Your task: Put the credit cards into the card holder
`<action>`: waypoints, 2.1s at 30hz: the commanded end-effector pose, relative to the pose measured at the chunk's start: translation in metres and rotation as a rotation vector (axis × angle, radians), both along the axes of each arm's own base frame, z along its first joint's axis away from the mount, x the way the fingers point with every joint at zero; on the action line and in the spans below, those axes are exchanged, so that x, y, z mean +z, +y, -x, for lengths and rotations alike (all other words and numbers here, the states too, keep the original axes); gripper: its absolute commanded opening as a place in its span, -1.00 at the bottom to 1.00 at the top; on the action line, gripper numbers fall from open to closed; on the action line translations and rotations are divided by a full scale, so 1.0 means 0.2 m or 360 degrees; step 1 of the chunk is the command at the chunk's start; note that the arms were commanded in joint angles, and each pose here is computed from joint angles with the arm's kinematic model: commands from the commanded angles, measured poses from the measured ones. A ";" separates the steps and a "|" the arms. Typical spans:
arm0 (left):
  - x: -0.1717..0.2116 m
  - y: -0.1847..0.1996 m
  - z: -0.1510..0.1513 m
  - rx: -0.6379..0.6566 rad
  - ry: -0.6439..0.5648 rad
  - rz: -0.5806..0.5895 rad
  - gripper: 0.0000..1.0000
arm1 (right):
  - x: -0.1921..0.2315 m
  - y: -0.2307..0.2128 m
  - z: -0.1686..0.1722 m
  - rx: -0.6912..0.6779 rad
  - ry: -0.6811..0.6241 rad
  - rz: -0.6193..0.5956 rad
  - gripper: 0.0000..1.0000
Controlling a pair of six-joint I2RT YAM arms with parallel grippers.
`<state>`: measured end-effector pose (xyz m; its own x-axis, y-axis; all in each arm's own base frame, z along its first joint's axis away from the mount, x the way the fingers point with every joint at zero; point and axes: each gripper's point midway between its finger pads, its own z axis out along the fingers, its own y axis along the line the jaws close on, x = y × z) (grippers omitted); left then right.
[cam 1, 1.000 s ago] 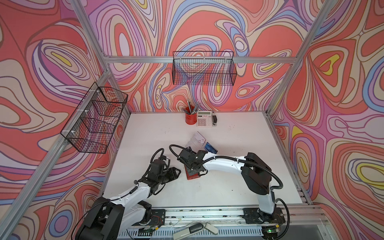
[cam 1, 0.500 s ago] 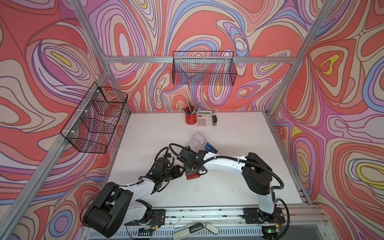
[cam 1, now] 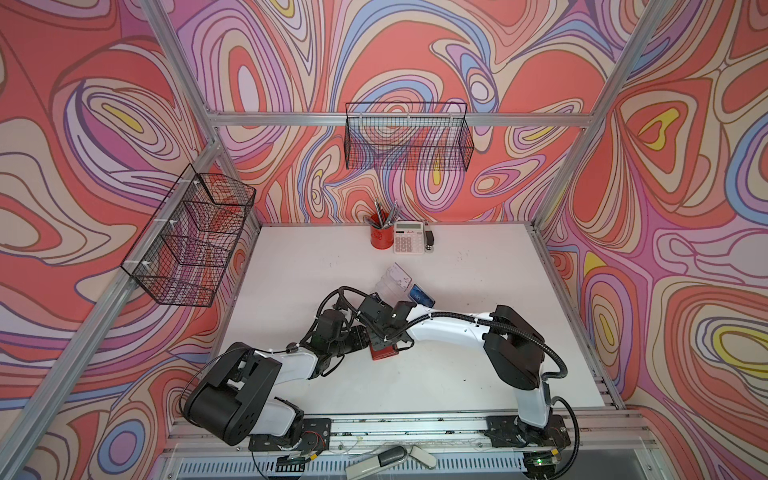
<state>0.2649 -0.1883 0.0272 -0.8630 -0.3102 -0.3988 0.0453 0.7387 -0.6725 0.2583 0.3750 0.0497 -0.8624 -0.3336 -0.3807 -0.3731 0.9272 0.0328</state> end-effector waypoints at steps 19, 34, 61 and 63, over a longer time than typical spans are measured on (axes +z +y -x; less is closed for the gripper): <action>-0.26 0.06 0.20 -0.0022 0.0309 -0.0280 -0.27 | -0.02 0.01 0.04 0.0025 0.0053 -0.0074 -1.00; -0.25 0.05 0.20 -0.0033 0.0302 -0.0250 -0.28 | -0.16 -0.08 0.12 -0.0002 0.0111 0.0029 -1.00; -0.23 0.04 0.19 -0.0016 0.0288 -0.0232 -0.29 | -0.51 -0.23 0.29 0.0038 0.0366 0.0347 -1.00; -0.23 0.04 0.19 -0.0014 0.0289 -0.0231 -0.29 | -0.54 -0.25 0.30 0.0039 0.0391 0.0366 -1.00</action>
<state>0.2644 -0.1987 0.0254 -0.8629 -0.2894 -0.4143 0.0546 0.7616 -0.6458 0.2607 0.3797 0.0290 -0.8541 -0.3086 -0.4187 -0.3590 0.9323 0.0452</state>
